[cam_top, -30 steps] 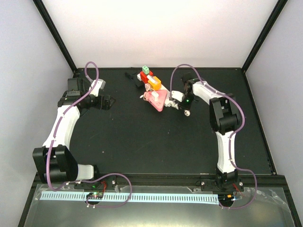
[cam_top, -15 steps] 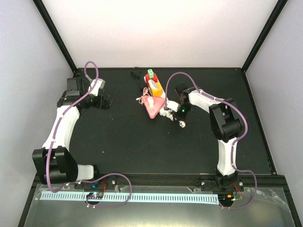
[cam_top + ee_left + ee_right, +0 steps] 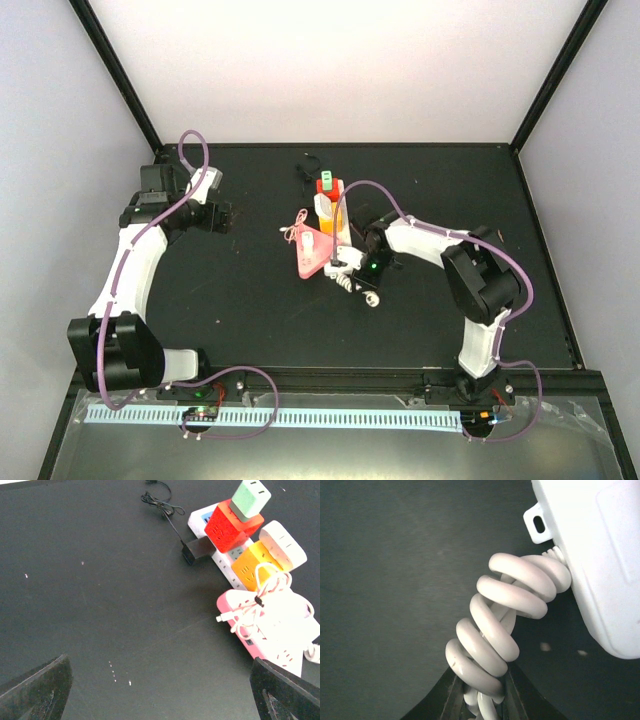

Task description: Pull the plug off the socket

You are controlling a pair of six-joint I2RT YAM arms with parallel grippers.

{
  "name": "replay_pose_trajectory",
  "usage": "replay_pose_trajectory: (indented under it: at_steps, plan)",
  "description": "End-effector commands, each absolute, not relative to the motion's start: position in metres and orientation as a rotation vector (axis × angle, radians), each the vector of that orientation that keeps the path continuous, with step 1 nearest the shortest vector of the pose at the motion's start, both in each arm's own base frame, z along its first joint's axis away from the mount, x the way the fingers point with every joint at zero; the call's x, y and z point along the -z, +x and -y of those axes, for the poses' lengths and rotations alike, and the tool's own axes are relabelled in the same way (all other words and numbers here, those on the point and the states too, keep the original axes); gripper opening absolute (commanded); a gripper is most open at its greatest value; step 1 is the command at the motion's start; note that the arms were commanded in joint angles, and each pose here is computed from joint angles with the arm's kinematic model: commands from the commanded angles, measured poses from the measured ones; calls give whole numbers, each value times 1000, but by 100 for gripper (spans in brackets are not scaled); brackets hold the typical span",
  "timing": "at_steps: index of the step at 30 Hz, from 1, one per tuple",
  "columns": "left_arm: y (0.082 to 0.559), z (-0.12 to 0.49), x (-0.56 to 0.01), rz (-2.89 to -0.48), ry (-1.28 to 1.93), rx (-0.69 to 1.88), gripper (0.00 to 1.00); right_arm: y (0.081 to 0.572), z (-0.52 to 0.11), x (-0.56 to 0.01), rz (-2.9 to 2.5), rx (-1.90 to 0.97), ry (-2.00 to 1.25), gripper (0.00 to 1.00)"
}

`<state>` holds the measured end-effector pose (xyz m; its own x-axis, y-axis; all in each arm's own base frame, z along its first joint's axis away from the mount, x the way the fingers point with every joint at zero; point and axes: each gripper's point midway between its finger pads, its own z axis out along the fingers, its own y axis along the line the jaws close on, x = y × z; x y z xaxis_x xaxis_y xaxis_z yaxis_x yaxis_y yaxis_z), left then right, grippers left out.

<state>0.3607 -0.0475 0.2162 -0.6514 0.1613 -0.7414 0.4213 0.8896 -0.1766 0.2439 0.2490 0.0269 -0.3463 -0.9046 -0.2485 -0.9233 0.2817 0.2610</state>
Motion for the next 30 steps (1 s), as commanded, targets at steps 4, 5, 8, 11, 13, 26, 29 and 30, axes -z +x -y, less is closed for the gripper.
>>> replay_pose_trajectory:
  at_steps: [4,5,8,11,13,26,29,30]
  plan:
    - [360,51,-239,-2219,473,404,99,191,-269,-42,-2409,-733,-1833,17]
    - [360,50,-239,-2220,475,403,99,186,-271,-42,-2402,-747,-1842,17]
    - [358,52,-238,-2221,490,411,99,171,-272,-40,-2394,-788,-1875,17]
    - [355,55,-236,-2219,519,422,99,153,-273,-39,-2374,-825,-1928,17]
    - [352,55,-243,-2196,540,409,99,144,-274,-39,-2350,-845,-1952,17]
    - [334,70,-250,-2133,671,468,99,104,-265,-33,-2174,-830,-2157,17]
    - [327,75,-245,-2132,709,493,99,113,-262,-27,-2176,-736,-2155,21]
    - [325,75,-243,-2135,722,499,99,118,-262,-25,-2178,-698,-2150,23]
